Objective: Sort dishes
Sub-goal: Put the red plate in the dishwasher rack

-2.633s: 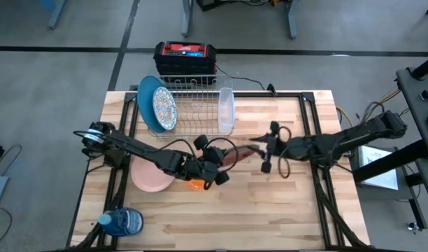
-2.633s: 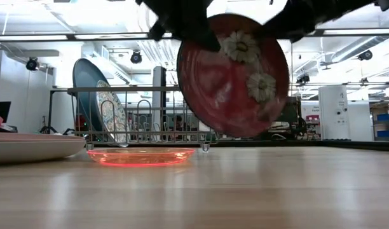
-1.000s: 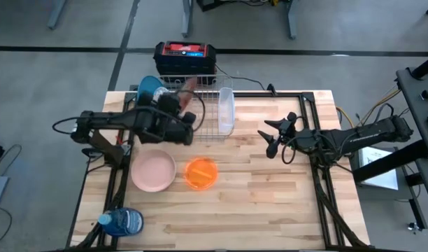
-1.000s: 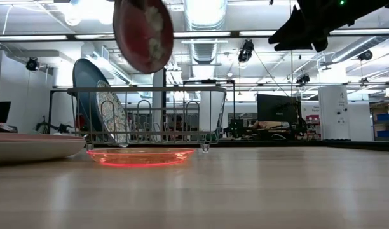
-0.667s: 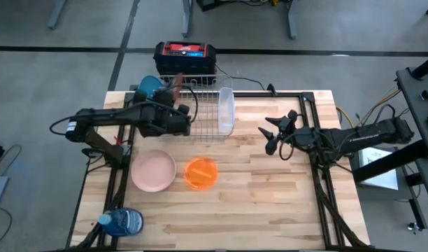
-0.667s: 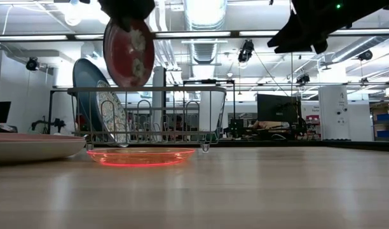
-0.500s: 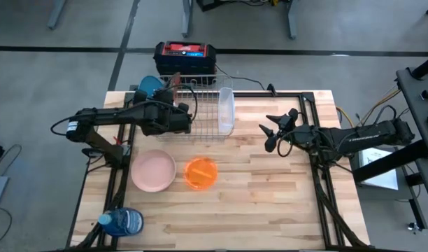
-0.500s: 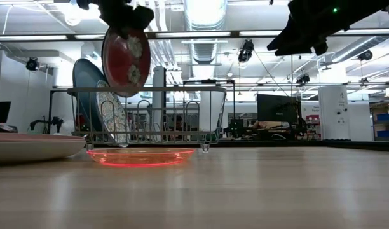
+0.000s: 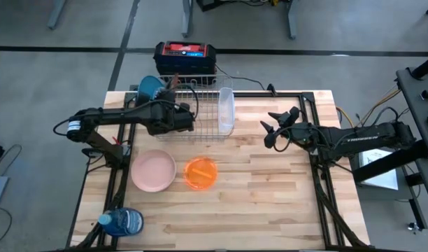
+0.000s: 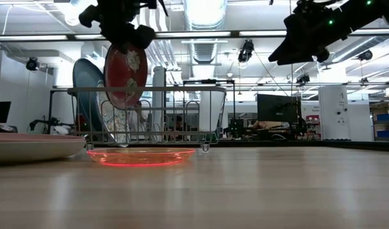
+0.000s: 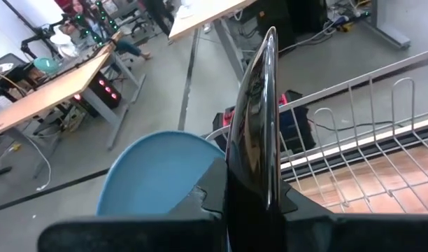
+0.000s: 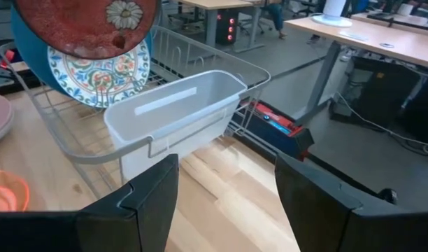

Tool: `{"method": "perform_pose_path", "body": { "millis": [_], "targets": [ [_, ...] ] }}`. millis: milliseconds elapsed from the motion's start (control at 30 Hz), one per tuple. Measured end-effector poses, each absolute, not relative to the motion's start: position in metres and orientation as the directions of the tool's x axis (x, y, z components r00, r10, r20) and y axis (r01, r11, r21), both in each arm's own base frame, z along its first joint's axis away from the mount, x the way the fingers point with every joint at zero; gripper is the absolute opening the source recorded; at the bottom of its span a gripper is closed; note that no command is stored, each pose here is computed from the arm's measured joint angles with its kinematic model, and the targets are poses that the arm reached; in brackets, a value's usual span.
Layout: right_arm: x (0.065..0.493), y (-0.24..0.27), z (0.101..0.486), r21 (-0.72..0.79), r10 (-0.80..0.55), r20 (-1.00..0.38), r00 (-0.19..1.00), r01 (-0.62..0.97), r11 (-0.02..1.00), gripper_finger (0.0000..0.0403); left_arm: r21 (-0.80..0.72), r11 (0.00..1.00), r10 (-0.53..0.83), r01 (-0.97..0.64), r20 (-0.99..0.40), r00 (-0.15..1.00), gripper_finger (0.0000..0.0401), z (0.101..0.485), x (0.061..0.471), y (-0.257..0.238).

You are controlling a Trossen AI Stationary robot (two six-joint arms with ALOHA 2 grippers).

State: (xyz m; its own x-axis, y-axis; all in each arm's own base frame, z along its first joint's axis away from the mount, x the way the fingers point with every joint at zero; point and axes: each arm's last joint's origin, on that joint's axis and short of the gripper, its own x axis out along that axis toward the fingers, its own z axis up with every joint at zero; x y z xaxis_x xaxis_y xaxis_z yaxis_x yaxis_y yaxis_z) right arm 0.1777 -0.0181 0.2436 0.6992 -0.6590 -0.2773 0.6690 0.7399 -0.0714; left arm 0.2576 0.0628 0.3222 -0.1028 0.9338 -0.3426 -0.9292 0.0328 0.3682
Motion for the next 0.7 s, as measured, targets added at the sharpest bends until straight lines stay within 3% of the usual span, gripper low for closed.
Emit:
{"method": "perform_pose_path", "body": {
  "millis": [700],
  "targets": [
    [0.178, -0.021, 0.242, -0.079, -0.667, -0.283, 0.689, 0.677, 0.732, 0.0217, 0.345, 0.03, 0.916, -0.938, -0.385, -0.112, 0.0017, 0.284, 0.26, 0.069]
  ]
}}
